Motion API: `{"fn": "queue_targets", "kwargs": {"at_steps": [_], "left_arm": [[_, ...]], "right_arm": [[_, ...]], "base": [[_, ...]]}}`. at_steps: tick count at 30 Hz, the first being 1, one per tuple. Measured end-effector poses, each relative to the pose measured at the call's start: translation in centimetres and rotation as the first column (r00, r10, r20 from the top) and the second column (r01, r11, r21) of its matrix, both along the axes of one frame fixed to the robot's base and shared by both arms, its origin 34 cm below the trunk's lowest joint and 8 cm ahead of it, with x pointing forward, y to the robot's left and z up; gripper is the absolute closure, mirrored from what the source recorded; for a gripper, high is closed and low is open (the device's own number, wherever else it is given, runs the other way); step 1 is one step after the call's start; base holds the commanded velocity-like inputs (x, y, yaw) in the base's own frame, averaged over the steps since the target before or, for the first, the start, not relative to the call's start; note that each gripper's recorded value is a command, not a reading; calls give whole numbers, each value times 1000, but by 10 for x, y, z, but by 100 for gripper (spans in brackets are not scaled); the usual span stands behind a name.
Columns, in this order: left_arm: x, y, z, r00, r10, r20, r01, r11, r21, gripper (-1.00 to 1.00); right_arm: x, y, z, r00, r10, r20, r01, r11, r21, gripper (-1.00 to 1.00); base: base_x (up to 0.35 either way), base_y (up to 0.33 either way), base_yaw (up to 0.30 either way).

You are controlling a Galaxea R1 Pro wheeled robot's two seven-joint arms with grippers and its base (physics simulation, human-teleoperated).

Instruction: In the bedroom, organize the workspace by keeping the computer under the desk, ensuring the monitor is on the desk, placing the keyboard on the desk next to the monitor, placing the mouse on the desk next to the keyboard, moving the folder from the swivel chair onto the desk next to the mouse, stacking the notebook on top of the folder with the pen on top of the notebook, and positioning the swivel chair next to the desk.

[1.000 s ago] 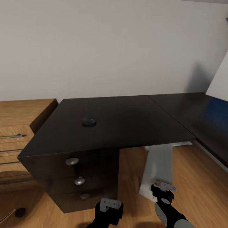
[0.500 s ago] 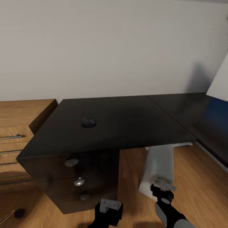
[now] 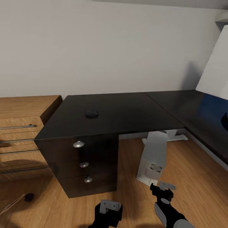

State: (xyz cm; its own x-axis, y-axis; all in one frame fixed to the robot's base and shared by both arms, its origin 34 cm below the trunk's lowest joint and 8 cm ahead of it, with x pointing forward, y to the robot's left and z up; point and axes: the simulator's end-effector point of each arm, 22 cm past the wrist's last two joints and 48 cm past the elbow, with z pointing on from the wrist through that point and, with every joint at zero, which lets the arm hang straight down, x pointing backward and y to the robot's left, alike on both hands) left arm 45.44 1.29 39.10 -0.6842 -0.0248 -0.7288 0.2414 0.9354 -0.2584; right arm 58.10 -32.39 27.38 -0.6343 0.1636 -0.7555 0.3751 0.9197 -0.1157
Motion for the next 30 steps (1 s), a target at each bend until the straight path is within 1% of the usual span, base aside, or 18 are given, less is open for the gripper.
{"fn": "queue_targets", "kwargs": {"at_steps": [7, 10, 12, 13, 16, 18, 22, 26, 30], "left_arm": [[-1, -4, 0, 1000, 3, 0, -3, 1000, 2, -100], [-2, -4, -8, 1000, 12, -11, -12, 1000, 23, -100], [-5, -1, -22, 999, 28, -34, -26, 998, 52, -100], [-3, -2, -21, 999, 35, -29, -33, 998, 51, -100], [4, 2, -16, 999, 47, -19, -46, 998, 46, -100], [8, 8, -11, 999, 51, -7, -51, 997, 55, -100], [19, 15, 3, 997, 67, 28, -68, 996, 51, -100], [24, 14, 18, 996, 68, 58, -70, 997, 36, -100], [27, 14, 27, 995, 69, 67, -72, 997, 36, -100]], "right_arm": [[7, 1, 12, 999, -4, 53, 5, 1000, -3, -100], [9, 2, 19, 997, -6, 71, 6, 1000, -2, -100], [12, 2, 24, 996, -7, 91, 7, 1000, -1, -100], [10, 8, 22, 996, 4, 89, -4, 1000, 3, -100], [21, 19, 29, 994, 13, 110, -14, 1000, 12, -100], [28, 14, 38, 993, 10, 120, -10, 1000, 7, -100], [26, 5, 42, 994, 10, 111, -9, 1000, -4, -100], [27, 1, 50, 992, 8, 122, -7, 1000, -10, -100], [29, 0, 58, 992, 7, 127, -6, 1000, -12, -100]], "base": [[-19, 0, 0], [-4, 0, 0], [-1, 0, 0], [0, 0, 0], [0, 0, 0], [0, 0, 0], [0, 0, 0], [0, 0, 0], [0, 0, 0]]}}
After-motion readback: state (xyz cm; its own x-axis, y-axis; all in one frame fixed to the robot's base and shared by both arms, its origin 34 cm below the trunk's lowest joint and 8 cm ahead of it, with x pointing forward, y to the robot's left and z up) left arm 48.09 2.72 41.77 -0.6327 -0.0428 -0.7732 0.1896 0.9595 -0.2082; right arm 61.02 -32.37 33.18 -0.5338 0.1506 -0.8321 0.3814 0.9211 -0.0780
